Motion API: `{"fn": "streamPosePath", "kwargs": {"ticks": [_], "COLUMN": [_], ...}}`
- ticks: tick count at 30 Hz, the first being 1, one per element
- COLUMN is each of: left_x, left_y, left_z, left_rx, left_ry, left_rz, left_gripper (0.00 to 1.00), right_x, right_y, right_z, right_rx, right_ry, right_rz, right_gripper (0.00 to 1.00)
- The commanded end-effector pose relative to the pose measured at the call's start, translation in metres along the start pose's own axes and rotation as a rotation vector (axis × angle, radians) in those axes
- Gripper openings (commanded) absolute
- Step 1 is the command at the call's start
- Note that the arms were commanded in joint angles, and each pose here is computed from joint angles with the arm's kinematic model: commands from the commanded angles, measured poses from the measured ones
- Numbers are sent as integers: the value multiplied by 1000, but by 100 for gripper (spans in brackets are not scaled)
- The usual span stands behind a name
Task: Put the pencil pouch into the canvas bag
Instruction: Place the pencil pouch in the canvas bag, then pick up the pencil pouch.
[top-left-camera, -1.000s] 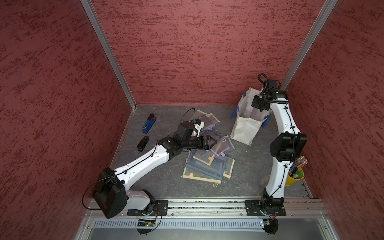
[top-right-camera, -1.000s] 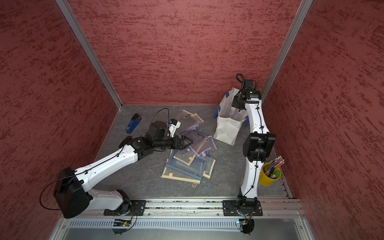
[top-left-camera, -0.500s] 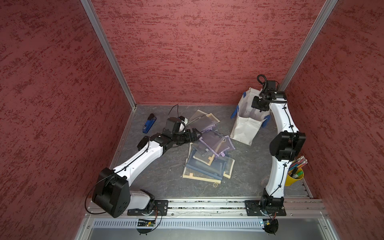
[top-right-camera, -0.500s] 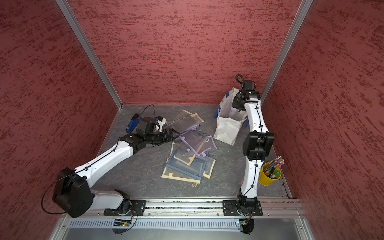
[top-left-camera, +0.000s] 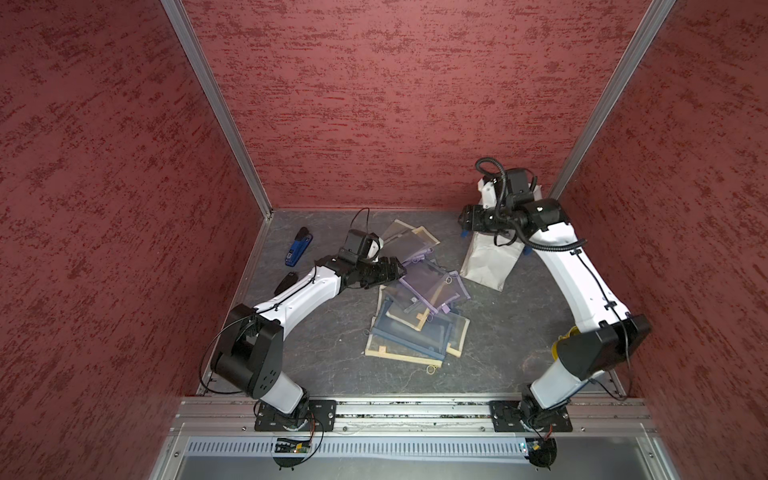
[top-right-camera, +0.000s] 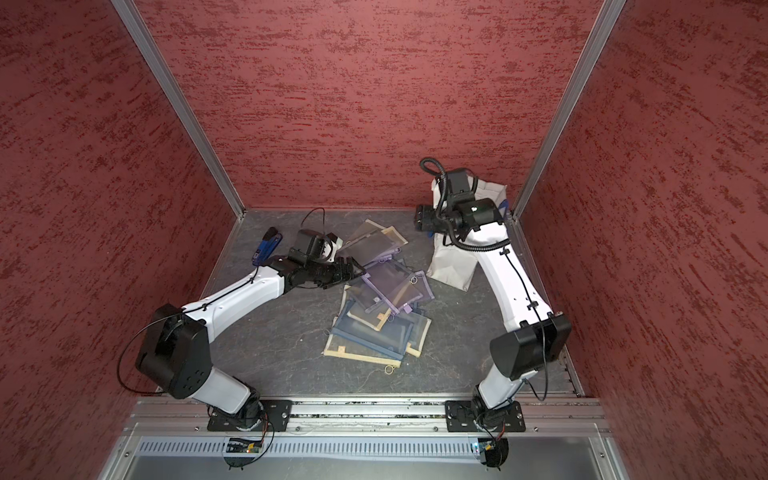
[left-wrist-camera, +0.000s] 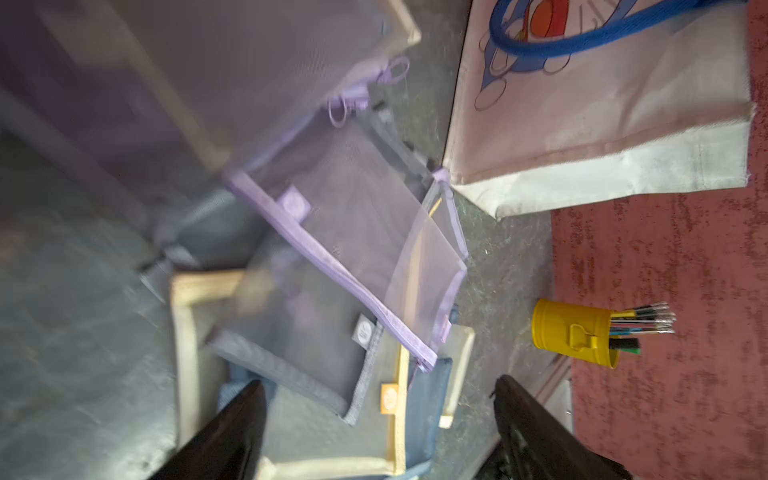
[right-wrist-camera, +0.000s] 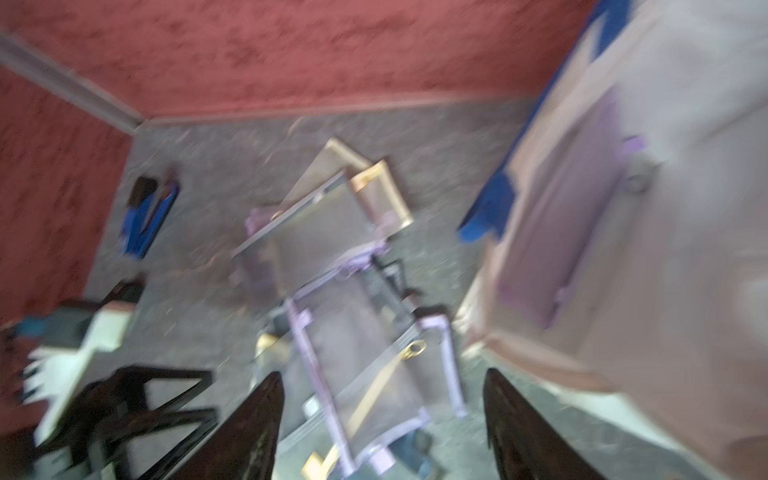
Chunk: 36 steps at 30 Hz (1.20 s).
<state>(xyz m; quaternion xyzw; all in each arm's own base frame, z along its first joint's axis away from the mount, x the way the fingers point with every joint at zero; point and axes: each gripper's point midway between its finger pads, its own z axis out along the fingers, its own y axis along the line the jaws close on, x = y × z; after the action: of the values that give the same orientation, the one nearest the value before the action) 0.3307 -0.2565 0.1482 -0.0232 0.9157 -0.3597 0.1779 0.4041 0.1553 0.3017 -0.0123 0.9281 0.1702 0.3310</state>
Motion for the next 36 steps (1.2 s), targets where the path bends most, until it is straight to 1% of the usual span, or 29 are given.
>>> {"fn": "streamPosePath", "kwargs": {"ticks": [1, 3, 7, 12, 16, 22, 26, 28, 30, 32, 35, 36], "left_x": [3, 4, 4, 9, 15, 21, 24, 23, 21, 18, 17, 16], "left_y": [-14, -13, -7, 9, 20, 27, 41, 47, 49, 45, 40, 37], "left_z": [11, 22, 42, 65, 84, 112, 127, 133, 138, 139, 128, 124], "left_rx": [73, 71, 73, 45, 32, 13, -27, -26, -14, -5, 0, 9], "left_ry": [-21, -15, -9, 11, 19, 31, 9, -10, -22, -32, -43, -49], "left_rz": [-98, -135, -194, -281, -348, -394, -427, -447, -443, -408, -346, -325], "left_gripper": [82, 79, 75, 69, 64, 57, 47, 42, 31, 18, 3, 0], "right_x": [32, 46, 57, 60, 62, 67, 72, 76, 77, 79, 81, 82], "right_y": [25, 44, 58, 52, 49, 44, 40, 38, 38, 36, 33, 32], "right_z": [25, 31, 34, 31, 31, 30, 28, 26, 19, 13, 3, -1], "right_rx": [-132, -198, -262, -246, -235, -218, -205, -204, -206, -204, -196, -189], "right_ry": [76, 84, 76, 51, 49, 49, 54, 56, 48, 40, 26, 25], "right_rz": [91, 75, 72, 90, 90, 92, 97, 100, 105, 116, 127, 130], "right_gripper": [75, 76, 83, 87, 88, 88, 88, 89, 89, 89, 89, 89]}}
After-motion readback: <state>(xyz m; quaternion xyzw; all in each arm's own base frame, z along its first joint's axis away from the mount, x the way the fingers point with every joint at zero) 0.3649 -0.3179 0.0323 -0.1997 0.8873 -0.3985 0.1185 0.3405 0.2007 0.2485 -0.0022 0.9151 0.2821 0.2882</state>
